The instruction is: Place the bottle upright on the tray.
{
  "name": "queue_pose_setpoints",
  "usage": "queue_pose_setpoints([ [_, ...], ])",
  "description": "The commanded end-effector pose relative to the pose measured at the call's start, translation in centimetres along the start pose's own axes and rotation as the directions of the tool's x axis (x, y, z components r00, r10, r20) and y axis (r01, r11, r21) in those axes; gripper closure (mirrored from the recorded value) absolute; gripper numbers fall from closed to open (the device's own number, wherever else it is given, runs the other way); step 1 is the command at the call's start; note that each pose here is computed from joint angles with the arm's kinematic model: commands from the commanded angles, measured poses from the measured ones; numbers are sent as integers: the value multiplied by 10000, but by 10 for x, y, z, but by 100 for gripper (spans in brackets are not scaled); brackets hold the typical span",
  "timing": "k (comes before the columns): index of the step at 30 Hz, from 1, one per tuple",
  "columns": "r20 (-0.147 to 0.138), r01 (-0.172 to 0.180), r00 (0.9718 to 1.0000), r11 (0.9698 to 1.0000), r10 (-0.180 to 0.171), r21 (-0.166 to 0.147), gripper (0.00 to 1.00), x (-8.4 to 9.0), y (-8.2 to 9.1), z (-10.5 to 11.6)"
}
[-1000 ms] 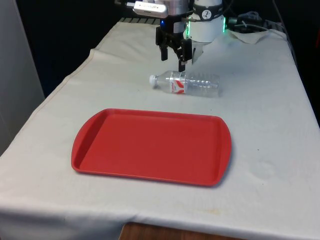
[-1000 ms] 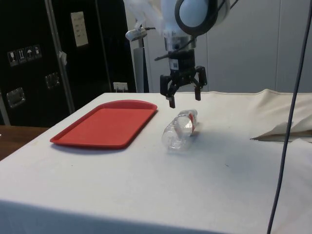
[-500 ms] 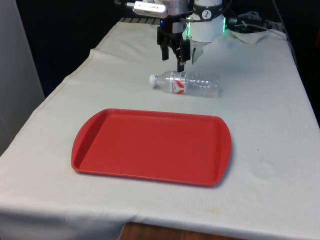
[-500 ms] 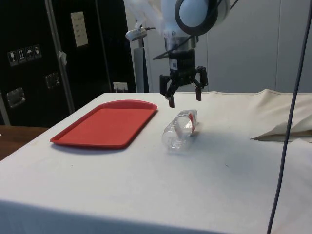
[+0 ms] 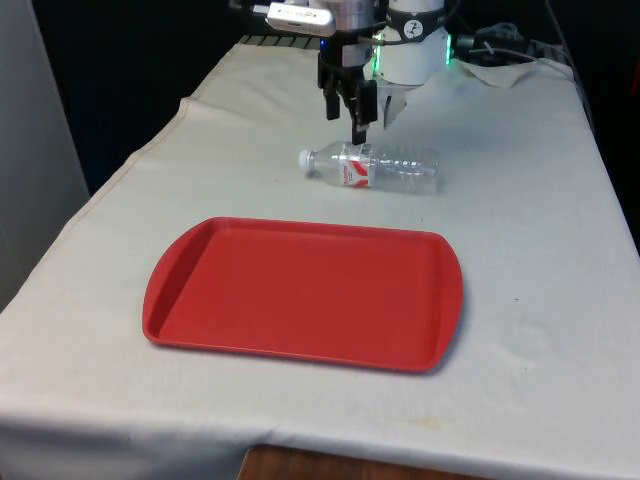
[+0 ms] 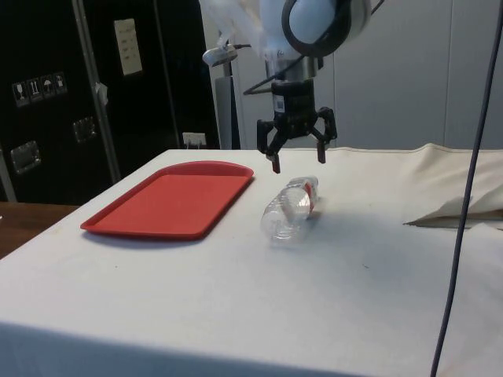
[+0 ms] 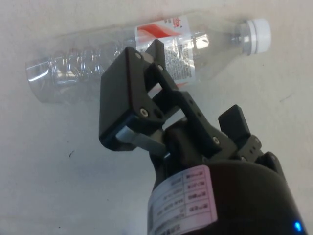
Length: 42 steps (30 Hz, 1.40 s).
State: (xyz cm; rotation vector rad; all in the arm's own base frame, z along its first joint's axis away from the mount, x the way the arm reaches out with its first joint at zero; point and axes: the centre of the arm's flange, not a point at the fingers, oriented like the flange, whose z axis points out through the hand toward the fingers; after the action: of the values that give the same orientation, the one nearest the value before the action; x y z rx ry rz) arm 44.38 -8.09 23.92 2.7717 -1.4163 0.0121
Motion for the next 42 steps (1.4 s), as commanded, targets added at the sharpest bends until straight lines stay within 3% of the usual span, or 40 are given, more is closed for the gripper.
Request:
queue_pose_setpoints([
  [1, -6, -153, 9999, 9999, 153, -31, 0, 0, 0, 1],
  [2, 0, -60, 10000, 10000, 60, 0, 0, 0, 0, 0],
  [7, 0, -493, 9988, 9988, 493, -38, 0, 0, 0, 1],
  [12, 7, -630, 9980, 9980, 630, -7, 0, 0, 0, 0],
  [20, 0, -1209, 9927, 9927, 1209, -35, 0, 1, 0, 1],
  [21, 12, -1147, 9934, 9934, 1147, -16, 0, 0, 0, 0],
  [30, 4, -1792, 9838, 9838, 1792, -43, 0, 0, 0, 1],
  [31, 17, -1672, 9859, 9859, 1672, -25, 0, 0, 1, 0],
  [32, 16, -1849, 9827, 9827, 1850, -59, 0, 0, 0, 1],
  [39, 25, -2278, 9737, 9737, 2278, -53, 0, 0, 0, 1],
  [40, 36, -2383, 9712, 9712, 2383, -69, 0, 0, 1, 2],
  [41, 36, -2383, 9712, 9712, 2383, -69, 0, 0, 1, 2],
  [42, 28, -2289, 9734, 9734, 2289, -53, 0, 0, 1, 1],
])
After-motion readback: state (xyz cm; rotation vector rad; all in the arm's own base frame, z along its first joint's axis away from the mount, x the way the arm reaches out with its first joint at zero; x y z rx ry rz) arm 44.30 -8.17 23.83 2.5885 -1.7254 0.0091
